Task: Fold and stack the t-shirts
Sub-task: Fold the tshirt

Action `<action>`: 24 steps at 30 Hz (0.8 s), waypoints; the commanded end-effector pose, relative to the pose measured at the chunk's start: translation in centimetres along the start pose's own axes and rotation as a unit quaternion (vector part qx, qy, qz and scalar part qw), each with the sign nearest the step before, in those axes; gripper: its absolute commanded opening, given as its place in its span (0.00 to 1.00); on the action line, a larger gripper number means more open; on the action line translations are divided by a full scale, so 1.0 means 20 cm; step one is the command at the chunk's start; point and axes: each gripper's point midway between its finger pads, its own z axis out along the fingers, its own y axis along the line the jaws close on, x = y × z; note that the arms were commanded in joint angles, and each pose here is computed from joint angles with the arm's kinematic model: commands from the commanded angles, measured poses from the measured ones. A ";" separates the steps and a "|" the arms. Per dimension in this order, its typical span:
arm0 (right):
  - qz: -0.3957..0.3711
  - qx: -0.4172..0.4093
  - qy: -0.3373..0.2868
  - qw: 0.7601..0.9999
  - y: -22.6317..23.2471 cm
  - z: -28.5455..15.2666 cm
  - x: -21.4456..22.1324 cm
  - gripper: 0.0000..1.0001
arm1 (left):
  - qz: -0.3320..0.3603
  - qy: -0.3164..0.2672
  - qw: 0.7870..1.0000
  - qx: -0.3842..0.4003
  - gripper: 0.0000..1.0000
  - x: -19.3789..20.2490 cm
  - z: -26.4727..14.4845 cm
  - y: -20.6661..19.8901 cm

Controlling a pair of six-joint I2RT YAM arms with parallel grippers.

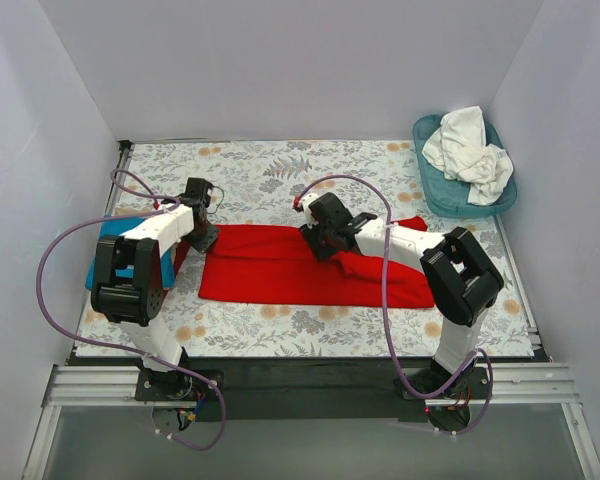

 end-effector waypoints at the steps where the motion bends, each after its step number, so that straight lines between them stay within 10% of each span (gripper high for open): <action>1: -0.012 0.006 0.001 1.000 -0.01 0.02 0.02 0.45 | -0.006 -0.024 0.999 0.034 0.00 -0.11 -0.10 -0.08; 9: -0.014 0.003 0.025 1.000 0.00 0.04 0.14 0.45 | -0.003 -0.019 0.999 0.040 0.00 -0.11 -0.11 -0.09; 24: -0.007 0.046 0.024 0.999 -0.08 0.04 0.15 0.03 | -0.003 -0.024 0.999 0.046 0.00 -0.13 -0.15 -0.10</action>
